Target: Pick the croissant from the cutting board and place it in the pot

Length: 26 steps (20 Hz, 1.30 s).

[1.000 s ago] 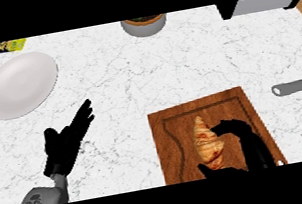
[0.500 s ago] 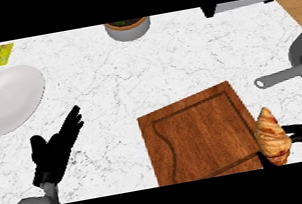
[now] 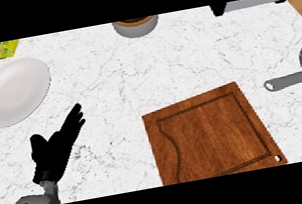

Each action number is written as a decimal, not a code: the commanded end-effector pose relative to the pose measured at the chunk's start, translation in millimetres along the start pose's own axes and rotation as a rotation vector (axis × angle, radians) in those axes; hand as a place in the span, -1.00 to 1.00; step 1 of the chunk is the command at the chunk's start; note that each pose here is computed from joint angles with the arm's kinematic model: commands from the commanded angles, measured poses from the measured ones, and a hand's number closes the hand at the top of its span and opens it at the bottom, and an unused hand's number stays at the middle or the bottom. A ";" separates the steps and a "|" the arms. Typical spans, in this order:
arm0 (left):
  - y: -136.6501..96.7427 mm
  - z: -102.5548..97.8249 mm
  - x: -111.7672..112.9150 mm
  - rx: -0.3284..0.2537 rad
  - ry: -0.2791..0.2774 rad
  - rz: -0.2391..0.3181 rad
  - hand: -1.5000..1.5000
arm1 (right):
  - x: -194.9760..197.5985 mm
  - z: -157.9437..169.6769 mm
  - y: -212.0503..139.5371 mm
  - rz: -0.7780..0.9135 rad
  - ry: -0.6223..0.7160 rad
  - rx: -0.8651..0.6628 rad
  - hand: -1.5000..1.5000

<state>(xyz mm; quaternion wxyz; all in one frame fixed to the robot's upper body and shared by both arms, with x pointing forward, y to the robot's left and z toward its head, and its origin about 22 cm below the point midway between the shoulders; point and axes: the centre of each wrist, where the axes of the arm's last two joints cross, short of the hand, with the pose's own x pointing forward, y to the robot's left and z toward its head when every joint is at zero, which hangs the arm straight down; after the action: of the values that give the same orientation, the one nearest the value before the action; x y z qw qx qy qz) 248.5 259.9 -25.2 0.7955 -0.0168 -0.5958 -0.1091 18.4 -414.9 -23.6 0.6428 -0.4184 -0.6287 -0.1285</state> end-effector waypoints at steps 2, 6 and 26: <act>-25.5 -14.8 4.2 -0.029 0.001 -0.009 0.00 | -1.0 2.9 -50.5 0.086 -0.042 -0.074 1.00; -10.1 2.7 2.3 -0.028 -0.011 -0.026 0.00 | 38.6 -4.3 -61.5 0.187 -0.091 -0.095 1.00; -29.5 -23.9 8.2 -0.074 -0.009 -0.015 0.00 | 217.0 -135.0 -8.0 0.535 -0.031 -0.031 1.00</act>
<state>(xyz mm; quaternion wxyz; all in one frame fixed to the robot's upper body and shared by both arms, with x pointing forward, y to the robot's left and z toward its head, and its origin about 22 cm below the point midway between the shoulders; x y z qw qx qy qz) 260.0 237.1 -21.1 0.7888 -0.0319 -0.5986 -0.1358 112.1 -445.2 167.1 0.6296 -0.5666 -0.5312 0.0211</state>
